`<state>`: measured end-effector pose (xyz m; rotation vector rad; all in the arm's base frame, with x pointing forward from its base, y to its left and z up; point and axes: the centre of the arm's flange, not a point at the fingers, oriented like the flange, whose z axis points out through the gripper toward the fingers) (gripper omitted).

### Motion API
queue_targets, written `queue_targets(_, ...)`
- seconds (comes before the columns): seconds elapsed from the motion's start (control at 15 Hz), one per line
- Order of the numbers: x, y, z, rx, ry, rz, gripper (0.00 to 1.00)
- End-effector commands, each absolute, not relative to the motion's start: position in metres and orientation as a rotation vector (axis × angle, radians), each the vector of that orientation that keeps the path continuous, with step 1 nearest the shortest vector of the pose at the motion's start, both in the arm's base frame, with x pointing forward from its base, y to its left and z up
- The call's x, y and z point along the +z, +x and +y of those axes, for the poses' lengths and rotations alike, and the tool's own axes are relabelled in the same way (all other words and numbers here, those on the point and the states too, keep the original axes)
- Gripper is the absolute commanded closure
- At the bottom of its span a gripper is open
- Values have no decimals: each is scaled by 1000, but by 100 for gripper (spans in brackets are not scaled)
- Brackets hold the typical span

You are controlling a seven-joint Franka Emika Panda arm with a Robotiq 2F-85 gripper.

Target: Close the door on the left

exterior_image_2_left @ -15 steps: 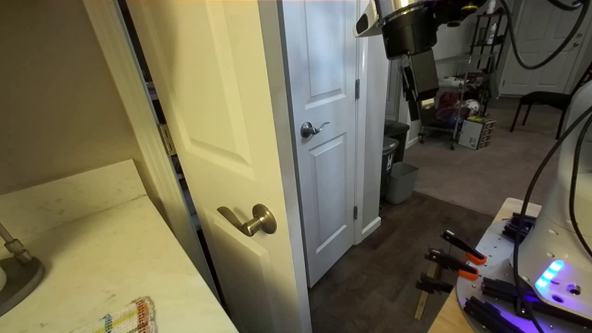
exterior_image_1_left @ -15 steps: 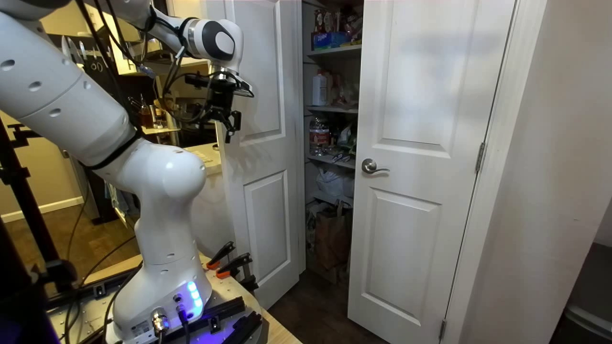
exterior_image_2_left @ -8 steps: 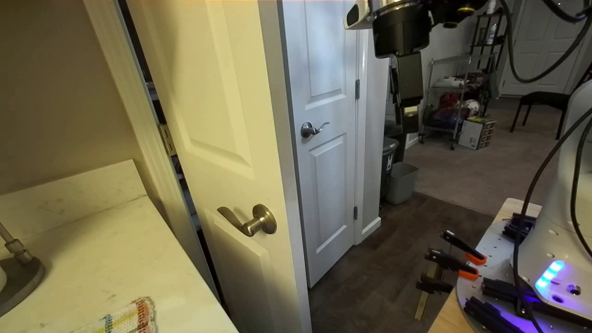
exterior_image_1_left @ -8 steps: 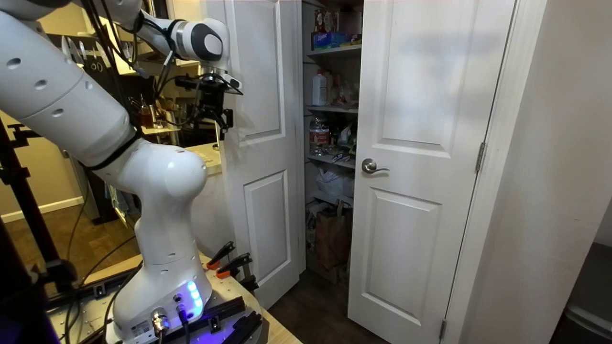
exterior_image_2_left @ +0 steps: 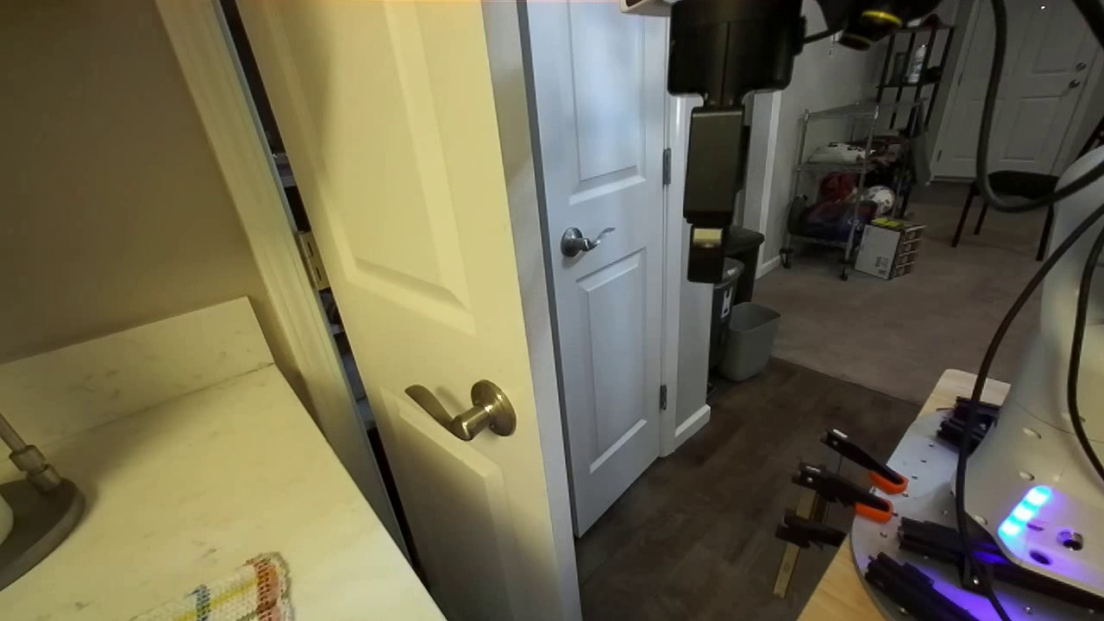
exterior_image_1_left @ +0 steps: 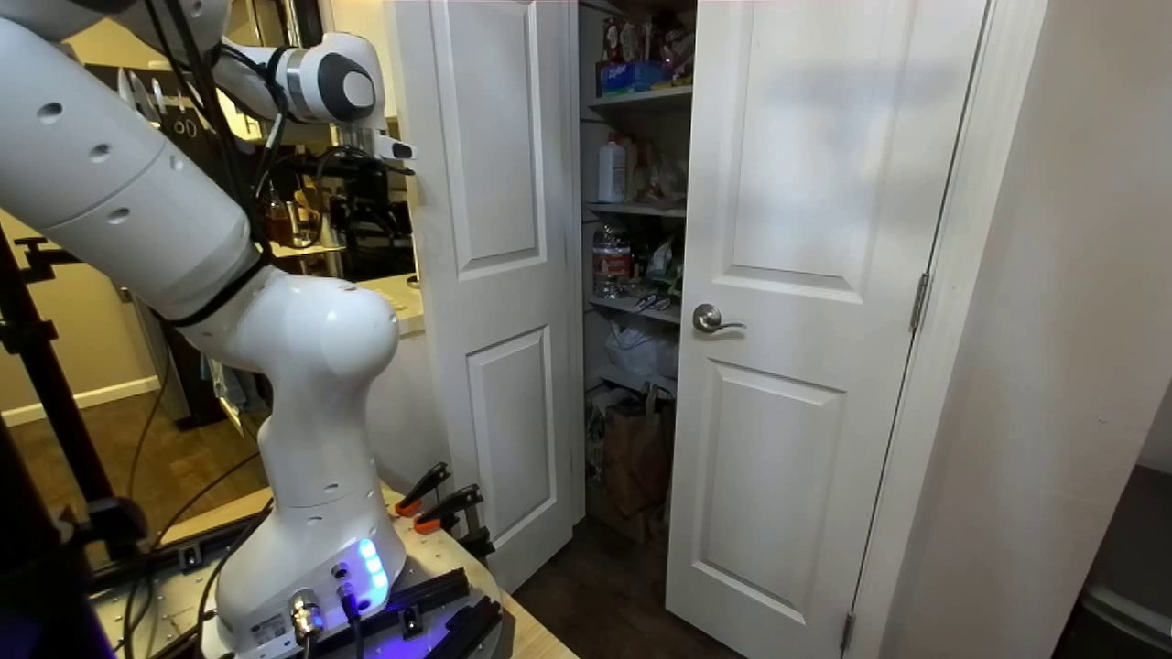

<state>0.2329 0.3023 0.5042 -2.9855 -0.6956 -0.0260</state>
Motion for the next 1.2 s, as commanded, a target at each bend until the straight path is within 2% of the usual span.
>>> queue_targets(0.0, 512, 229, 331, -175, -3012, -546, 0)
queue_targets(0.53, 547, 224, 367, -572, -3120, -519, 0)
queue_targets(1.13, 616, 271, 376, -956, -3159, -519, 0)
